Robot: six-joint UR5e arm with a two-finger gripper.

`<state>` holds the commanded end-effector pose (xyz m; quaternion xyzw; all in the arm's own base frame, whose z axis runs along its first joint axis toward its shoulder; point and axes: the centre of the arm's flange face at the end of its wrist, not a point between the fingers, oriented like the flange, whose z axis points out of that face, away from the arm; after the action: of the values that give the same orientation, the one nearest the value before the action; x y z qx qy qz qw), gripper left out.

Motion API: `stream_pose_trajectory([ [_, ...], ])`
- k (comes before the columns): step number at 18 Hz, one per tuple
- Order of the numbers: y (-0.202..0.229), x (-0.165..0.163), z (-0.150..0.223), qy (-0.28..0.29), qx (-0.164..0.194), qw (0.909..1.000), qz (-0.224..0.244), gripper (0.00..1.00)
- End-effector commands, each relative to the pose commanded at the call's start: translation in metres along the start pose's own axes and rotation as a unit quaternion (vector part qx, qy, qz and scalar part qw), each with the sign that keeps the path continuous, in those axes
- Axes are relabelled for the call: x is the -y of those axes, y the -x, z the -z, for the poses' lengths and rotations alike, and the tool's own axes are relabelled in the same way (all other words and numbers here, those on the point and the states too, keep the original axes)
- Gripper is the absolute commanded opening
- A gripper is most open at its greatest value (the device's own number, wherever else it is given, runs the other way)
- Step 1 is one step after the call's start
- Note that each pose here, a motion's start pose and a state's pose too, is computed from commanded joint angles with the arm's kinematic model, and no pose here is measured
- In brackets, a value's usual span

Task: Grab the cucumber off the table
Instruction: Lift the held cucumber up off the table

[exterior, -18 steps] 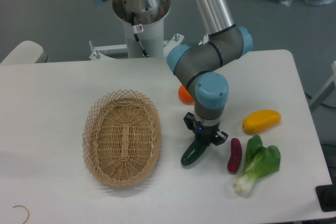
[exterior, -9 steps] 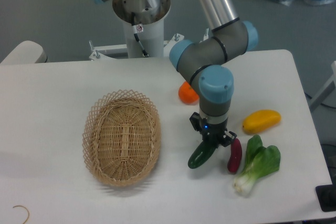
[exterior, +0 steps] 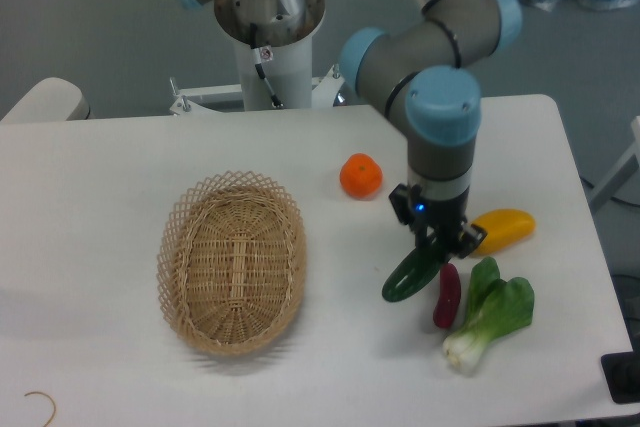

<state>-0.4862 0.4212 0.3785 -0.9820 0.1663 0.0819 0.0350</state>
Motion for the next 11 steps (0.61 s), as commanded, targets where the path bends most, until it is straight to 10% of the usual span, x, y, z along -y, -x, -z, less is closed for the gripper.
stream_pose_trajectory([
  [11, 0.018, -0.054, 0.050, -0.022, -0.019, 0.9990, -0.034, 0.18],
])
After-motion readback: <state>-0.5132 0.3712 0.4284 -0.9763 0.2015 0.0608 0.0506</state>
